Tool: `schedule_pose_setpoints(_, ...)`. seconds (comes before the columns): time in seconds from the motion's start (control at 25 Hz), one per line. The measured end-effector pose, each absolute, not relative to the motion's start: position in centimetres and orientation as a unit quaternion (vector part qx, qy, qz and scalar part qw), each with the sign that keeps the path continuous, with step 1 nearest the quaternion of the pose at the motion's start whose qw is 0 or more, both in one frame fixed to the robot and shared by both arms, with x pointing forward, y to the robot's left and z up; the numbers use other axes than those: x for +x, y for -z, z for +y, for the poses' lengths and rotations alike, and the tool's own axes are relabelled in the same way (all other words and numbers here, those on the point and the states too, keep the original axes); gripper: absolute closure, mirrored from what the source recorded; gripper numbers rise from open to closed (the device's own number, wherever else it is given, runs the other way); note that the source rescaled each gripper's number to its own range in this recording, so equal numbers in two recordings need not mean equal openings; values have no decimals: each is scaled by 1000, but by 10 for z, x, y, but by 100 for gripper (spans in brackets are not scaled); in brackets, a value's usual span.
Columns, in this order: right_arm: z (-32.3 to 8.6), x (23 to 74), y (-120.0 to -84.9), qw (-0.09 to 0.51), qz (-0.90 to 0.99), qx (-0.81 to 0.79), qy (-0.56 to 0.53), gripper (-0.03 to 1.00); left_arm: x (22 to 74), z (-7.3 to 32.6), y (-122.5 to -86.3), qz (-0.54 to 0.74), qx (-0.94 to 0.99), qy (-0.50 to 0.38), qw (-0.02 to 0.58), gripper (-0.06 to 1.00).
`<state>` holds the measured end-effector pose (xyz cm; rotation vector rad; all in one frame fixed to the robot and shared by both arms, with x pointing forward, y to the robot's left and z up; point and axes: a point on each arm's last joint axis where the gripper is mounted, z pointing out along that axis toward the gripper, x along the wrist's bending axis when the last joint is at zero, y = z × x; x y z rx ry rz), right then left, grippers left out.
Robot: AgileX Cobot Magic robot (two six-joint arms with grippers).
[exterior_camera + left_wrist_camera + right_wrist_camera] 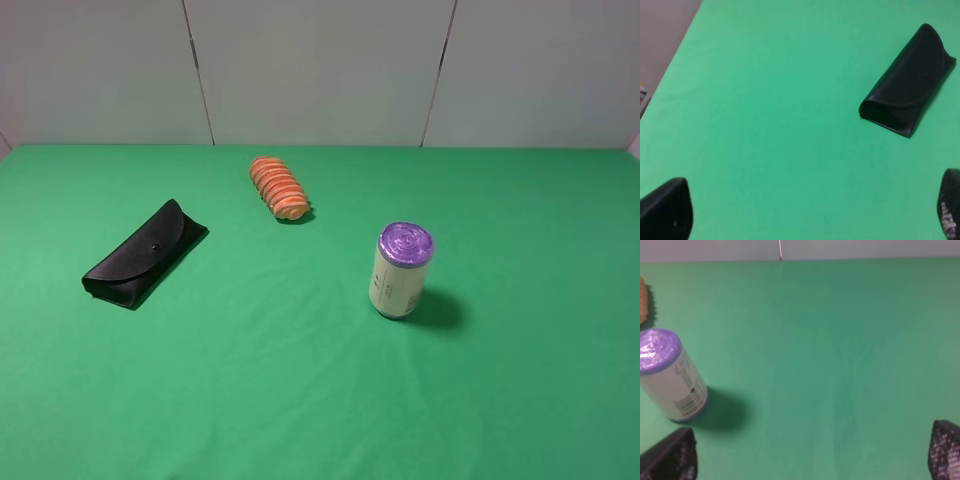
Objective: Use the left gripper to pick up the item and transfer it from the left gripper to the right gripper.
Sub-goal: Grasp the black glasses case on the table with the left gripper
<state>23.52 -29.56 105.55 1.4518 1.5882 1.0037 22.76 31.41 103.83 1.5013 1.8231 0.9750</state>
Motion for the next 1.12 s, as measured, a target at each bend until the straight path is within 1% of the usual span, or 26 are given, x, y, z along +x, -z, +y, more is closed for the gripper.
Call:
schedule_pose_setpoints(0.4, -296, 235, -1055, 374, 620, 567, -392, -3, 226, 314, -1040, 684, 562, -365, 288, -1)
schedule_pose_setpoints(0.56, -296, 235, -1055, 374, 620, 567, -392, -3, 225, 314, -1049, 683, 561, -367, 290, -1)
schedule_pose_setpoints(0.8, -296, 235, -1055, 374, 620, 567, -392, -3, 248, 315, -1068, 700, 580, -333, 251, -1)
schedule_pose_setpoints(1.12, -296, 235, -1055, 374, 620, 567, -392, -3, 294, 317, -1084, 698, 632, -285, 181, -1)
